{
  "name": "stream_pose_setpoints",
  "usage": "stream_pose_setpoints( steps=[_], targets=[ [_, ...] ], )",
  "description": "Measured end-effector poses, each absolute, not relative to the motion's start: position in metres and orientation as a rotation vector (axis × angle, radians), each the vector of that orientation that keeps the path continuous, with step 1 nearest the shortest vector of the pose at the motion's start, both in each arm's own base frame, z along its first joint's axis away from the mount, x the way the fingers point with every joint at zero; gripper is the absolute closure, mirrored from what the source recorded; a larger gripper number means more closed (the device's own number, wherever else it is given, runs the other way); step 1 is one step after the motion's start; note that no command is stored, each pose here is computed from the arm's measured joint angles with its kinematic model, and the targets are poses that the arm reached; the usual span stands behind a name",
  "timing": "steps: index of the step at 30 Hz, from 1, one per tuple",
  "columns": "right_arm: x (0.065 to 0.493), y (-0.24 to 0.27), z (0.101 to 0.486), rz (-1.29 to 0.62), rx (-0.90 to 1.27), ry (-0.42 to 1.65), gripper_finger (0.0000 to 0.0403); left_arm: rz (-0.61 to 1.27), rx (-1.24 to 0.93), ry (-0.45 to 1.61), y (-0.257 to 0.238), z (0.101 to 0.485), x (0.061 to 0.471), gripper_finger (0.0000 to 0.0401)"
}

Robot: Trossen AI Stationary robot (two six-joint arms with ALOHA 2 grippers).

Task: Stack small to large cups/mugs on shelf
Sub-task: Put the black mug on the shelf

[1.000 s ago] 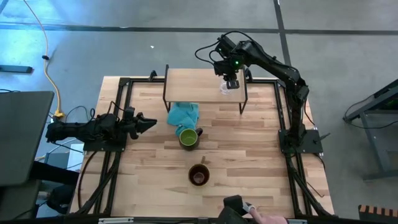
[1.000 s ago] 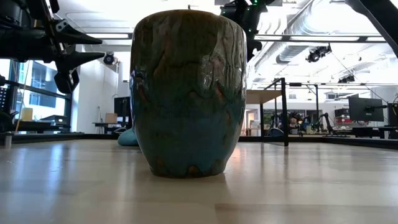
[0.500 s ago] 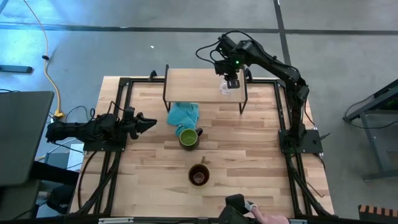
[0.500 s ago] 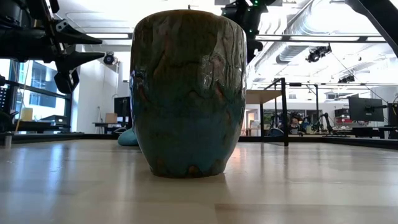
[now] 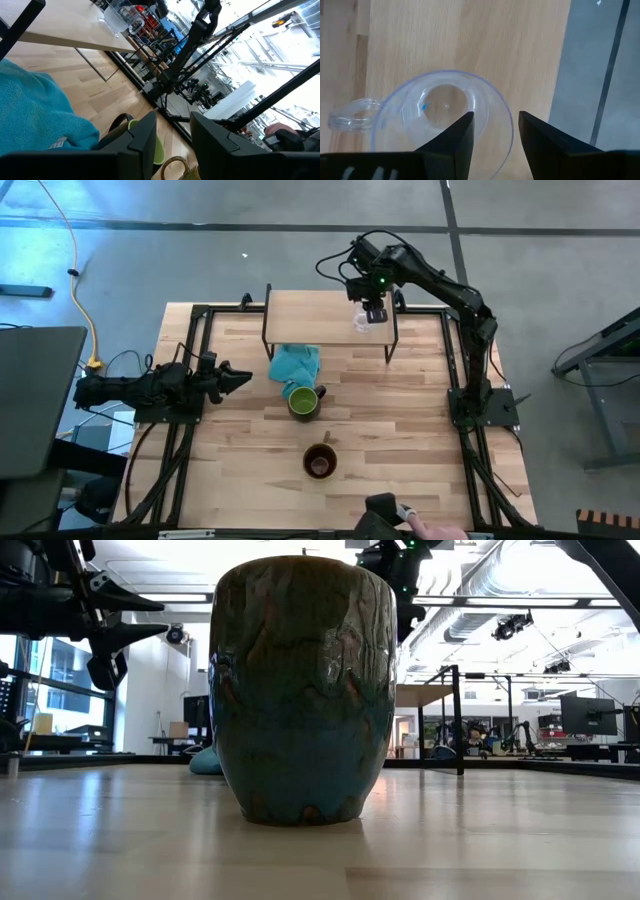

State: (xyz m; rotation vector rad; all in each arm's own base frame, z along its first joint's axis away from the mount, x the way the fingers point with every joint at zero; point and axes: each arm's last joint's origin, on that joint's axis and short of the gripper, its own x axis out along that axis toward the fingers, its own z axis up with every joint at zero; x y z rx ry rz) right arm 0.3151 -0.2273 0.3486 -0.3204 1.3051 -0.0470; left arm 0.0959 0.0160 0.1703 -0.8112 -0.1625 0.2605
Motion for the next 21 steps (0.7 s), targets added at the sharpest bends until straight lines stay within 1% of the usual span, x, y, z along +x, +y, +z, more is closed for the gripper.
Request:
stream_pose_setpoints(
  steps=[14, 21],
  targets=[
    [0.312, -0.227, 0.351, -0.074, -0.332, 1.334, 0.0255, 0.26, -0.812, -0.163, 0.016, 0.17, 0.096, 0.0295],
    [0.31, -0.225, 0.382, -0.137, -0.368, 1.239, 0.0258, 0.261, -0.812, -0.163, 0.016, 0.17, 0.096, 0.0295]
  ],
)
